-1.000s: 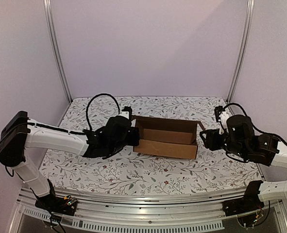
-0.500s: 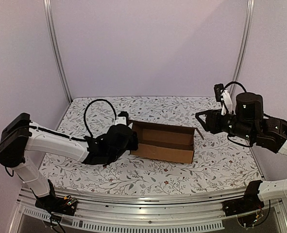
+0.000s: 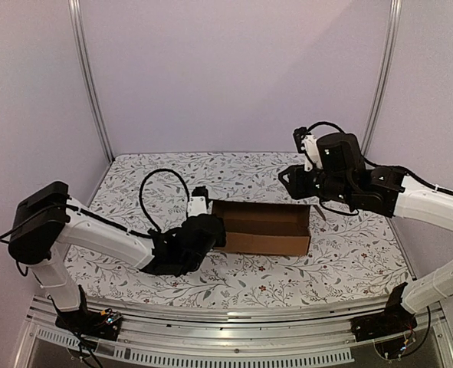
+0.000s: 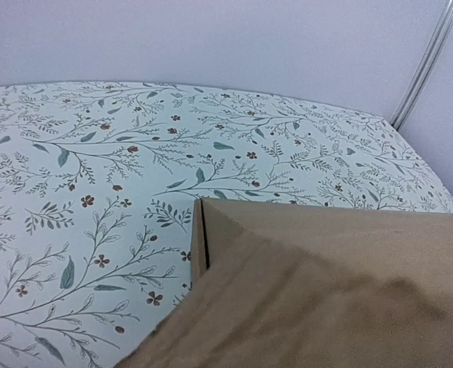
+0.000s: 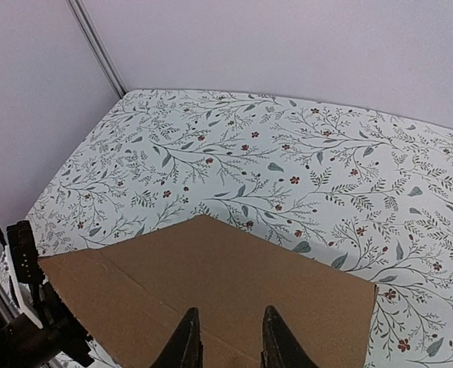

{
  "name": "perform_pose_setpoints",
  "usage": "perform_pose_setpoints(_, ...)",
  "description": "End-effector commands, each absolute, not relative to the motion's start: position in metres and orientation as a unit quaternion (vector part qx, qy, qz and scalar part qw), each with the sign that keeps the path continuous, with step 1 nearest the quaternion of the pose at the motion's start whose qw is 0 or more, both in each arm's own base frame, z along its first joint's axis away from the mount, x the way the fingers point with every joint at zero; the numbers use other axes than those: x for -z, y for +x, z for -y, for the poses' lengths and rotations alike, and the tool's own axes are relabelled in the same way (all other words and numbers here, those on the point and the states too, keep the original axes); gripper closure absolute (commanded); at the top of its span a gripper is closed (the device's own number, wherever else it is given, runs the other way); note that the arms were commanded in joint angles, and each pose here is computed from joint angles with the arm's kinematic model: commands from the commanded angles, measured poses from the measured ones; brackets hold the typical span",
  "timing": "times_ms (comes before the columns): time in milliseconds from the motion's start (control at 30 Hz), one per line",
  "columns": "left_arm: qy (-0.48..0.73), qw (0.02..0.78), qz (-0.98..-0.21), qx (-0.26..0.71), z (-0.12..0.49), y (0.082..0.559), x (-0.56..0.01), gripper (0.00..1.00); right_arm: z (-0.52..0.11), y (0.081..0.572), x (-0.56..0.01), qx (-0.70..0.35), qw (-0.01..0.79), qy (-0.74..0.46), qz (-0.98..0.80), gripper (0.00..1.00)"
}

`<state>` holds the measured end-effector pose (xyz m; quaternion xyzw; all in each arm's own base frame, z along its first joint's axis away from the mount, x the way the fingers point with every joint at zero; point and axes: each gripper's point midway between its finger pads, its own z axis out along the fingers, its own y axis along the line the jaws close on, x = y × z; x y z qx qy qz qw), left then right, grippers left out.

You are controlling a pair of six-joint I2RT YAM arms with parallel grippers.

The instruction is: Fold the paper box

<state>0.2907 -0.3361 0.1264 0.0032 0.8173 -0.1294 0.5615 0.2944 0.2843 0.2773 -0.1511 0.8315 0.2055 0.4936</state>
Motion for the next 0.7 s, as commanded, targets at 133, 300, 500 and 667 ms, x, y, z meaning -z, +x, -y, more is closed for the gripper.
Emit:
perform_pose_setpoints(133, 0.063, 0.533, -0.843, 0.033, 0.331, 0.267, -0.053, 1.00, -0.311, 0.329, -0.251, -0.194, 0.504, -0.110, -0.834, 0.82)
perform_pose_setpoints(300, 0.067, 0.524, -0.848, 0.025, 0.340, 0.262, -0.034, 1.00, -0.319, 0.344, -0.218, -0.170, 0.497, -0.098, -0.845, 0.87)
perform_pose_setpoints(500, 0.071, 0.526, -0.847, 0.017, 0.344, 0.255, -0.022, 1.00, -0.323, 0.352, -0.182, -0.157, 0.489, -0.088, -0.853, 0.91)
perform_pose_setpoints(667, 0.067, 0.526, -0.848, 0.018, 0.344, 0.251, -0.016, 0.92, -0.324, 0.352, -0.157, -0.155, 0.481, -0.083, -0.859, 0.94)
